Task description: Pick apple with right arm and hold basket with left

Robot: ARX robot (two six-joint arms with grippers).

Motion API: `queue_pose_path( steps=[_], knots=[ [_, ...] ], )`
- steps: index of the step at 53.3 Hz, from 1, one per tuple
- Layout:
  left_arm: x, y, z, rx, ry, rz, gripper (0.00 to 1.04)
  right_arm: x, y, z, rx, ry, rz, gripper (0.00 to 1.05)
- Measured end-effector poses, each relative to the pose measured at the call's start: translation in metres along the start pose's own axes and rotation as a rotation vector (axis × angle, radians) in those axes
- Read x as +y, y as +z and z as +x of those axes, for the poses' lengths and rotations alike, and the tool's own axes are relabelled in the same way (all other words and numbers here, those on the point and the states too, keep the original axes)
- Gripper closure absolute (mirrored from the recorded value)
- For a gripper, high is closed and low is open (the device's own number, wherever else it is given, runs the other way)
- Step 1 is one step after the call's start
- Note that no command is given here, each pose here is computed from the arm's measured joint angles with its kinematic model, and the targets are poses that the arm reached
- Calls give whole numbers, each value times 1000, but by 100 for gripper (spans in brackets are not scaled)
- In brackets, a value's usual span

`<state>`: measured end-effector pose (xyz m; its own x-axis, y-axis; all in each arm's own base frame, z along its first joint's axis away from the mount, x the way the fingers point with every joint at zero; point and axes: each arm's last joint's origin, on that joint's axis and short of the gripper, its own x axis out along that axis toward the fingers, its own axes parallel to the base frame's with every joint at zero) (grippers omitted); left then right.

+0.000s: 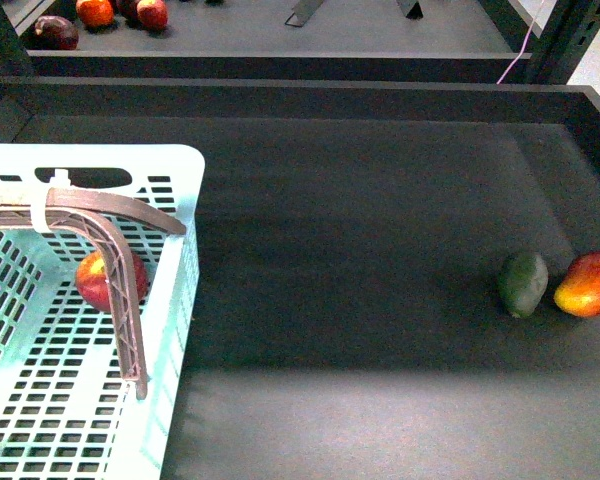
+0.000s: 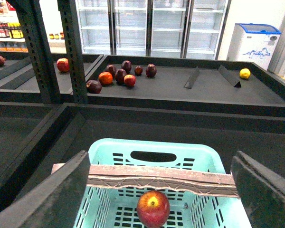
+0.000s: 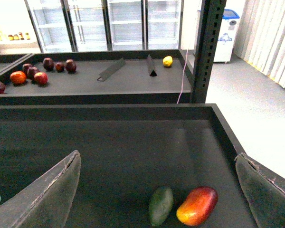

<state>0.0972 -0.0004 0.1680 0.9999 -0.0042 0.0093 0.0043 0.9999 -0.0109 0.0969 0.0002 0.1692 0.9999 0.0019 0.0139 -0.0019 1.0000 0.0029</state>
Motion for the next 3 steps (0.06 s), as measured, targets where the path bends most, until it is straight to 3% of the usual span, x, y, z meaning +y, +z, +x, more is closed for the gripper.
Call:
queue_pose_path(
  steps=[3],
  knots=[
    [0,0,0,0,0,2,8,0,0,0,0,0,0,9]
  ],
)
